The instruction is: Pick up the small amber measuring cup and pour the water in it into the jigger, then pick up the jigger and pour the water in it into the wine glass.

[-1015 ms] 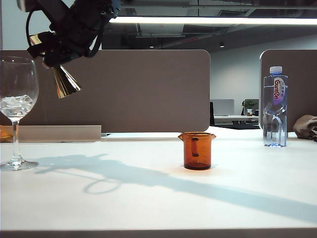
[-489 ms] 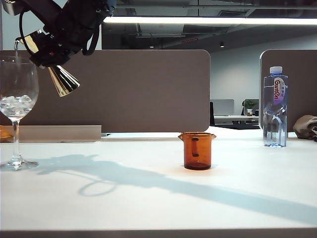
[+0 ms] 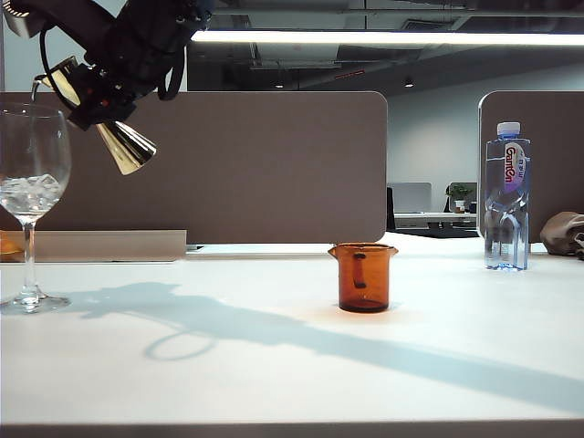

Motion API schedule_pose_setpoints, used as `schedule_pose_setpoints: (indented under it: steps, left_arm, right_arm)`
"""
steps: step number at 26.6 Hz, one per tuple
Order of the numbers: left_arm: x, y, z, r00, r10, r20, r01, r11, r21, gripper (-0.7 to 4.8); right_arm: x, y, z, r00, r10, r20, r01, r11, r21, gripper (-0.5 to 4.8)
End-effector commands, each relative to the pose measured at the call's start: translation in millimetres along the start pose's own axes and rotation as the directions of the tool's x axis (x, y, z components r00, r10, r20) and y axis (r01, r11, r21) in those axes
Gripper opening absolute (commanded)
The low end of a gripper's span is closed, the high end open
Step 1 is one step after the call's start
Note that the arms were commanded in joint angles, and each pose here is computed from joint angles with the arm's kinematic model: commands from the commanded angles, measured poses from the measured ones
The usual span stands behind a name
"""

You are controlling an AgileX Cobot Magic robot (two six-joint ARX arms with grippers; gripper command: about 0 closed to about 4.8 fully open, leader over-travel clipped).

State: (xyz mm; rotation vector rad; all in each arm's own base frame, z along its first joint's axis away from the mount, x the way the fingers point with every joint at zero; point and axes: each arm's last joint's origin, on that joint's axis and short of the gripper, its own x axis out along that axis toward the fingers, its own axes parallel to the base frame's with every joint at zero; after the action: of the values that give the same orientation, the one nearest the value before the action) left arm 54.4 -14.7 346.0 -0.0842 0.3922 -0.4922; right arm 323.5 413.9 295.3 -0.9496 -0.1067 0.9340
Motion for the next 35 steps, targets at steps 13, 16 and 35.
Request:
schedule_pose_setpoints:
  steps: [13,16,35]
  left_arm:
    - [-0.6,-0.4,1.8,1.000,-0.003,0.014,0.003,1.000,0.008,-0.02]
    - [-0.6,-0.4,1.8,1.000,-0.003,0.014,0.003,1.000,0.008,-0.02]
    - [-0.6,-0.4,1.8,1.000,-0.003,0.014,0.003,1.000,0.008,-0.02]
  right_arm:
    - [1.6,-17.0,8.1,0.977,-0.197,0.083,0.211,0.946,-0.245,-0.01]
    - [0.7,-19.9,10.6,0.968,-0.227,0.109,0.250,0.920,-0.303,-0.01]
    - [-6.6,-35.1,23.4,0.893,-0.366,0.260,0.449,0.712,-0.539,-0.01]
